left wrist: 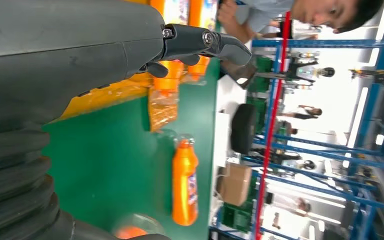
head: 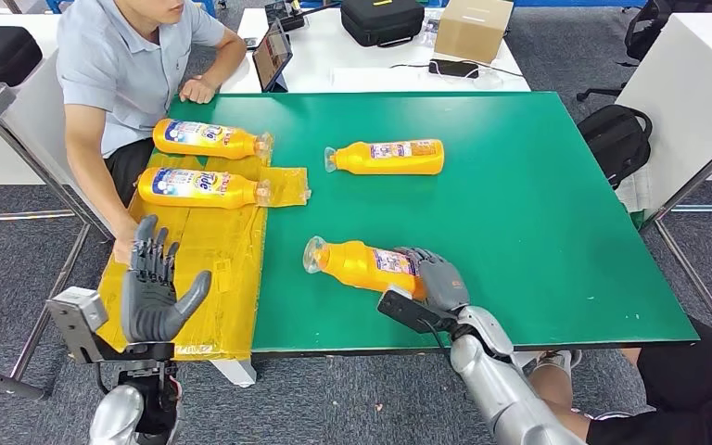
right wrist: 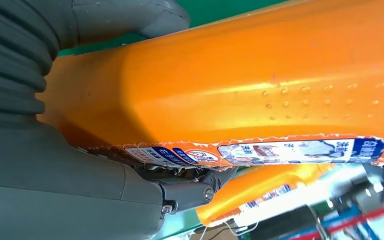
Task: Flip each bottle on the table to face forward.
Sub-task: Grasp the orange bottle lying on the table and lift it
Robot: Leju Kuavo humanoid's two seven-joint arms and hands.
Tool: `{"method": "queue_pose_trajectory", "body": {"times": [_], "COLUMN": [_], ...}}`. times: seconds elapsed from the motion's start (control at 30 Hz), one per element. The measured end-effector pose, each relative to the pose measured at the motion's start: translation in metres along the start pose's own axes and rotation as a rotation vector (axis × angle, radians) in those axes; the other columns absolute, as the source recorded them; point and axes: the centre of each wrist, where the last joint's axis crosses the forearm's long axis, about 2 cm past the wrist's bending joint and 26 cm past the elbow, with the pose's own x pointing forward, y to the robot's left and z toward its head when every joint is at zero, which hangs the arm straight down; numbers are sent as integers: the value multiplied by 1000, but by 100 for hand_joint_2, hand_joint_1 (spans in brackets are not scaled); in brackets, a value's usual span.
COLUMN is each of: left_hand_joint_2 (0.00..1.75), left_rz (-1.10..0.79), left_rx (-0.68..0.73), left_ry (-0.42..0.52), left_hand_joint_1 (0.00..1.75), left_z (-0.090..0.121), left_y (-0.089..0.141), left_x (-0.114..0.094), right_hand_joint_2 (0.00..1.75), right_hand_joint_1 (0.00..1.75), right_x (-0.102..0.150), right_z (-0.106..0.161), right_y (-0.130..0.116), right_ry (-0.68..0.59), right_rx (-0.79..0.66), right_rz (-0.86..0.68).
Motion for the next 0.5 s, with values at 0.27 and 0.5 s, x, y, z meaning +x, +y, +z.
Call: {"method": "queue_pose_trajectory", "body": {"times": [0.27,0.5], "left_hand_joint_2": [175,175], "left_rz": [-10,-96], "left_rx": [-35,-155], "left_ry": [67,116], "left_hand_joint_1": [0,0], "left_z": [9,22], "left_y": [-13,-34], "left_x": [-13,-23], "right_hand_joint_2": [175,175], "right_hand_joint_1": [175,175], "right_x": [19,50], "right_z": [16,16], "right_y": [9,1], "right_ry": [-130,-262], "right_rx": [-206,-358], "right_rz": [-185,-308]}}
